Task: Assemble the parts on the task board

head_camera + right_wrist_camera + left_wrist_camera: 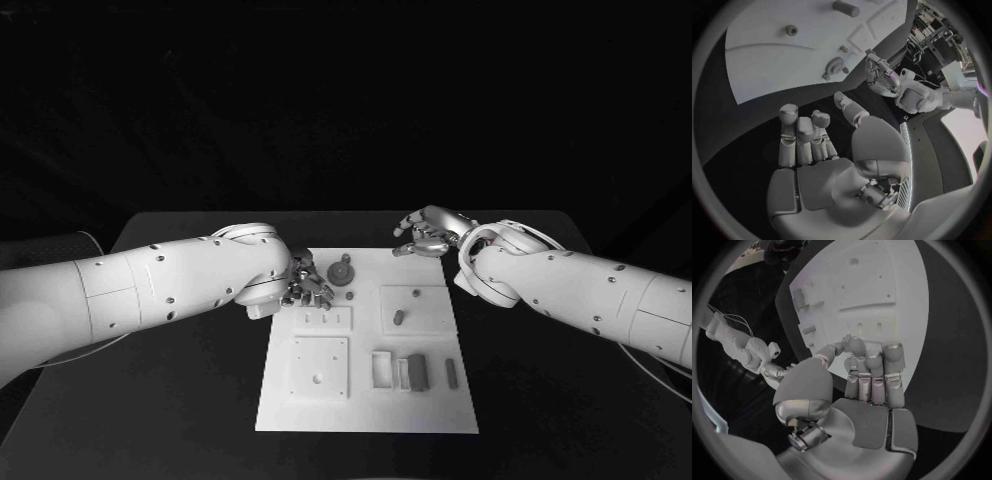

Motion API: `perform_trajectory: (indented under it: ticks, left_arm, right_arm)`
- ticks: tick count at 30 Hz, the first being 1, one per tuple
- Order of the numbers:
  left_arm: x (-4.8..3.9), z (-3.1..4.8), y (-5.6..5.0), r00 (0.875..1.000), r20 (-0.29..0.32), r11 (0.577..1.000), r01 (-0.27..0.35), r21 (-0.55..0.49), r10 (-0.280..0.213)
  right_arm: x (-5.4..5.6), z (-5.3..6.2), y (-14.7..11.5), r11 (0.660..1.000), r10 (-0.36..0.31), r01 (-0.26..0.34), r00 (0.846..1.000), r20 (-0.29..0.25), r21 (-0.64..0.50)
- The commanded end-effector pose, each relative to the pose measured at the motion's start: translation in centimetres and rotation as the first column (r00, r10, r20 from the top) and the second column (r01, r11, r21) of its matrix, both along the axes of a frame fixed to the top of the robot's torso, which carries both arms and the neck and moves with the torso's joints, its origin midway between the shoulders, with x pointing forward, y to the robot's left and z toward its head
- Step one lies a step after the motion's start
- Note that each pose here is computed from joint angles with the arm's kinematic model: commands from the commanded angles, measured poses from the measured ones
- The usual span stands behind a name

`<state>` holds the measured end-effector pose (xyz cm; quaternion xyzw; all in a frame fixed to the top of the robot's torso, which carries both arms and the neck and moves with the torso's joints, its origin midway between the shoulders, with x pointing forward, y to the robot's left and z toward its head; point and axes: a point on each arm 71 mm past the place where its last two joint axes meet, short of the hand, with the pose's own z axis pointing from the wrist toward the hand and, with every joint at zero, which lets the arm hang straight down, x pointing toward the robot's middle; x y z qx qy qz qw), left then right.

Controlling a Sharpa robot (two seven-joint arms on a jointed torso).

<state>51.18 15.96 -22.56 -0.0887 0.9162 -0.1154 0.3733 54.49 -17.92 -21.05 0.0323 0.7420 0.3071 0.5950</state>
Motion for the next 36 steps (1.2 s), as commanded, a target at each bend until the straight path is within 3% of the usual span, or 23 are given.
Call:
perform_trajectory:
  ticks: [1,13,21,36]
  left_arm:
    - [-0.11,-0.18,-0.3,1.0,-0.013,1.0,0.007,0.002,-0.007]
    - [-0.28,-0.73,-0.4,1.0,-0.003,0.999,0.02,0.026,-0.02]
    - [-0.39,-1.01,-0.4,0.998,0.014,0.997,0.053,0.063,-0.054]
    - [-0.08,-1.25,-0.4,0.999,0.008,0.996,0.049,0.073,-0.049]
  right_arm:
    - [0.0,0.1,0.3,1.0,0.012,-0.012,1.0,0.002,0.007]
    - [0.0,0.1,0.5,1.0,0.018,-0.018,1.0,0.001,0.008]
    - [-0.1,0.1,0.6,1.0,0.02,-0.02,1.0,-0.002,0.008]
    - [0.0,0.1,0.8,1.0,0.026,-0.026,1.0,-0.004,0.008]
